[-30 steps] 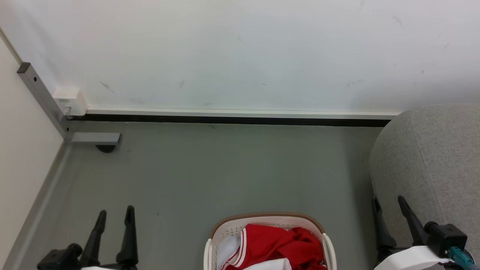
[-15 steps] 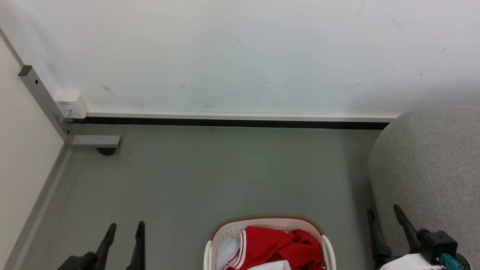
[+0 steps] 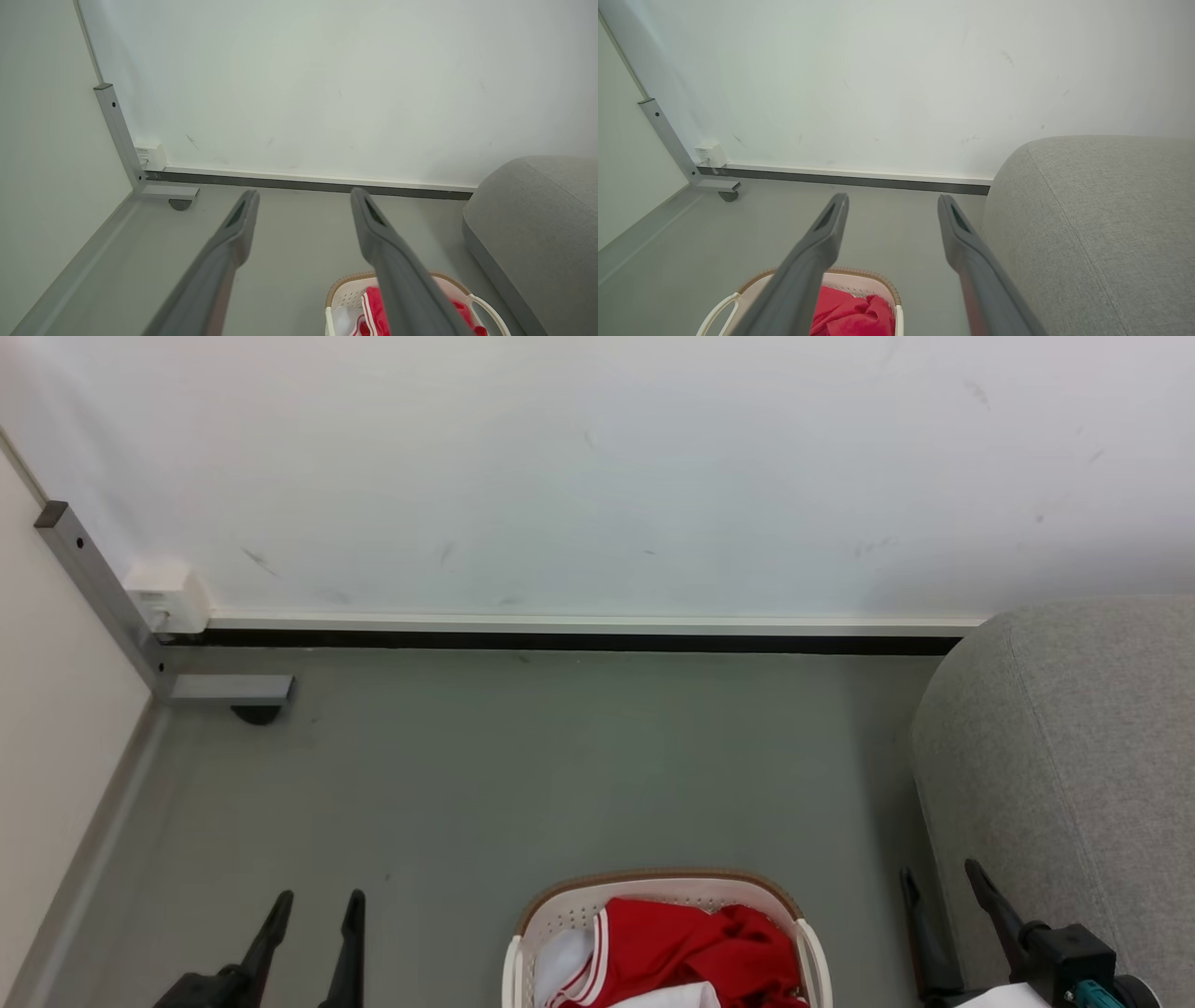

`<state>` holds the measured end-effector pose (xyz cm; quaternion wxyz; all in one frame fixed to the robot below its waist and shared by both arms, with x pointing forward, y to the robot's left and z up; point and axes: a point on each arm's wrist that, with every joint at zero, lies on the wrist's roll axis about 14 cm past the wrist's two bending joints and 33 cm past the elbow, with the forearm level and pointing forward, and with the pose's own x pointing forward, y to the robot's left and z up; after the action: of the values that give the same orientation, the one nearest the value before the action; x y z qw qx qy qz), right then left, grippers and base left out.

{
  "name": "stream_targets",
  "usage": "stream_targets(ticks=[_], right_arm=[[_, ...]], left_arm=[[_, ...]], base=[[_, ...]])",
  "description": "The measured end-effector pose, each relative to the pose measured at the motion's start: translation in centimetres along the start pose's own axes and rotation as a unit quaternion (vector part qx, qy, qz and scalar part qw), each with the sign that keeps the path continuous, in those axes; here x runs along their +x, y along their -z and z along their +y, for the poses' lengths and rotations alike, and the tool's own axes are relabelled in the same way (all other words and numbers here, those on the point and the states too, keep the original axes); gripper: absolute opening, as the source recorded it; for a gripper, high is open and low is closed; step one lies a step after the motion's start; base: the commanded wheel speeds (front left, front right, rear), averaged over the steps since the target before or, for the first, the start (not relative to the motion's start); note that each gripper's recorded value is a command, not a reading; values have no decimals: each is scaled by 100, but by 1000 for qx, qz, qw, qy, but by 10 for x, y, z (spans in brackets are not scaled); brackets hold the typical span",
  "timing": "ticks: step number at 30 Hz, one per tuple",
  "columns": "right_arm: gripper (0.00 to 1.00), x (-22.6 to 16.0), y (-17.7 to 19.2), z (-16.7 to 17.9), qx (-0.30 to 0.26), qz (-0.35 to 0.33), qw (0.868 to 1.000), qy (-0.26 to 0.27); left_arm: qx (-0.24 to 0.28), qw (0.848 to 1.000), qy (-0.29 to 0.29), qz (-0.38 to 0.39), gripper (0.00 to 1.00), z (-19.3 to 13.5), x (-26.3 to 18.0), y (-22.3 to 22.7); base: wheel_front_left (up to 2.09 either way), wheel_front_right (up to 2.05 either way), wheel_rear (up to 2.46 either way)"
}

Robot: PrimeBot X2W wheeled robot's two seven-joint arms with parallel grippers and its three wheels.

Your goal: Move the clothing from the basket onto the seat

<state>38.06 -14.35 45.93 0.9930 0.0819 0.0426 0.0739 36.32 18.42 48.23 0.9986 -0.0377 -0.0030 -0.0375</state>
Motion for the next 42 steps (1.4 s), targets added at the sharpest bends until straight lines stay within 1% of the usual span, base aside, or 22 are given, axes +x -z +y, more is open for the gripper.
stream_targets(ticks=[18, 23, 33, 38, 42], right_arm=[[100, -1, 2, -2, 0, 3, 1000, 3], [100, 5, 0, -3, 0, 0, 1000, 3], [100, 22, -3, -14, -1, -6, 1000, 13], [100, 40, -8, -20, -4, -14, 1000, 16], [100, 59, -14, -24, -11, -26, 999, 15]], left_arm=[[-1, 1000, 4, 4, 100, -2, 2, 3], [-5, 1000, 10, 12, 100, -6, 7, 8], [-18, 998, 64, 8, 100, -39, 43, 8], [-17, 994, 109, 8, 100, -63, 70, 13], [-14, 988, 154, 23, 100, -86, 90, 27]], base=[[0, 0, 0], [0, 0, 0], [0, 0, 0], [0, 0, 0], [0, 0, 0]])
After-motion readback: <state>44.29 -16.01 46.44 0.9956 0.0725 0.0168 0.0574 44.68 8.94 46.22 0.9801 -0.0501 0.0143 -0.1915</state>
